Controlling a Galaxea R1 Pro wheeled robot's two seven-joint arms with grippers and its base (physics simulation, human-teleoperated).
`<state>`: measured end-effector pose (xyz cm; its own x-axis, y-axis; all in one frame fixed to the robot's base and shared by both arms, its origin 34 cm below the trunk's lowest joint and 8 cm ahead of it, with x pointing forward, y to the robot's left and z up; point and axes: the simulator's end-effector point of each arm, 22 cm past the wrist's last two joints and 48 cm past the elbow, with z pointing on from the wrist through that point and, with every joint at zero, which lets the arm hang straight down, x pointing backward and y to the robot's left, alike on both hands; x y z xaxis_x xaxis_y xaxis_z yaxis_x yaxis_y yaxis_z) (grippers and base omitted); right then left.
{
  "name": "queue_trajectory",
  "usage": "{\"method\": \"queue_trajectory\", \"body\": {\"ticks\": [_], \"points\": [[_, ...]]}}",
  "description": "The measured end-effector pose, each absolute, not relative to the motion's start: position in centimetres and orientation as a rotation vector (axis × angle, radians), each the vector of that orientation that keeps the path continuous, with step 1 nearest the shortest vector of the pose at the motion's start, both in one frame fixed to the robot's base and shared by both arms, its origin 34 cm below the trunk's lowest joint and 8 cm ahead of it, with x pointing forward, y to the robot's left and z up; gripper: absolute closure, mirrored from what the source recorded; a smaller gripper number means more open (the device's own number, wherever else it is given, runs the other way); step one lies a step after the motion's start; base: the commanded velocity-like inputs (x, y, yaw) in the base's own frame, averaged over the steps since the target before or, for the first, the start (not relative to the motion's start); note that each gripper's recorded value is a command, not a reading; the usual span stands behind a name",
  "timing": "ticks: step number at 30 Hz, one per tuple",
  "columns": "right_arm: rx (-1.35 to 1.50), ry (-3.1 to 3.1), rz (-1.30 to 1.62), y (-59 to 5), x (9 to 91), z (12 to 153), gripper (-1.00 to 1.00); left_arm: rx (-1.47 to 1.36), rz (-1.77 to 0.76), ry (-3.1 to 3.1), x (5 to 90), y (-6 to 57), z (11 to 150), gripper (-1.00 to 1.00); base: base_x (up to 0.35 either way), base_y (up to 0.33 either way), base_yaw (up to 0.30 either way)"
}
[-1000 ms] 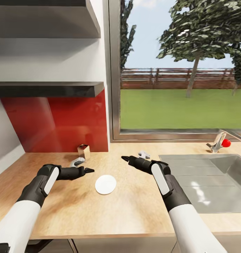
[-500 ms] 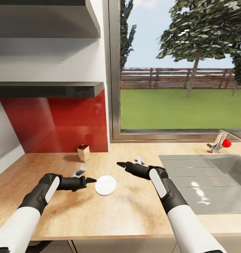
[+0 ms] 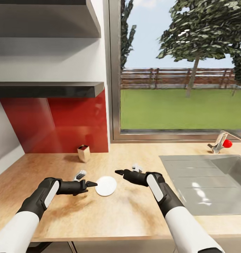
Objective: Set up a coffee station on the kitchen countertop: keep the coffee maker on the countertop, move the bottle of coffee from the kitchen shelf to the counter next to the coffee maker, place a paper coffee filter on top of the coffee maker, put the saucer next to the coffee maker with the coffee cup on the saucer, and place the electric kettle next to the coffee maker.
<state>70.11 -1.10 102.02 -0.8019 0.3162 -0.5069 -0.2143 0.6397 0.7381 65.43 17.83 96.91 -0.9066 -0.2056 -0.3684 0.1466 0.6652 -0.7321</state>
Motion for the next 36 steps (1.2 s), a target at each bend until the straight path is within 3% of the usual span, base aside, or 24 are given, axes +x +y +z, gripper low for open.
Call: {"method": "queue_trajectory", "body": {"ticks": [9,23,36], "points": [[0.088,2.267,1.136,-0.2,69.5,101.0,-1.0,-0.045,-1.135,2.458,65.4,17.7,96.9,-1.0,0.177,0.147,0.0],[0.11,2.314,1.141,-0.1,68.6,99.1,-1.0,-0.032,-1.135,2.476,64.8,17.2,96.2,-1.0,0.121,0.008,0.0],[0.131,2.36,1.147,0.1,67.7,97.3,-1.0,-0.055,-1.157,2.517,62.7,16.8,94.0,-1.0,0.01,0.0,0.0]]}}
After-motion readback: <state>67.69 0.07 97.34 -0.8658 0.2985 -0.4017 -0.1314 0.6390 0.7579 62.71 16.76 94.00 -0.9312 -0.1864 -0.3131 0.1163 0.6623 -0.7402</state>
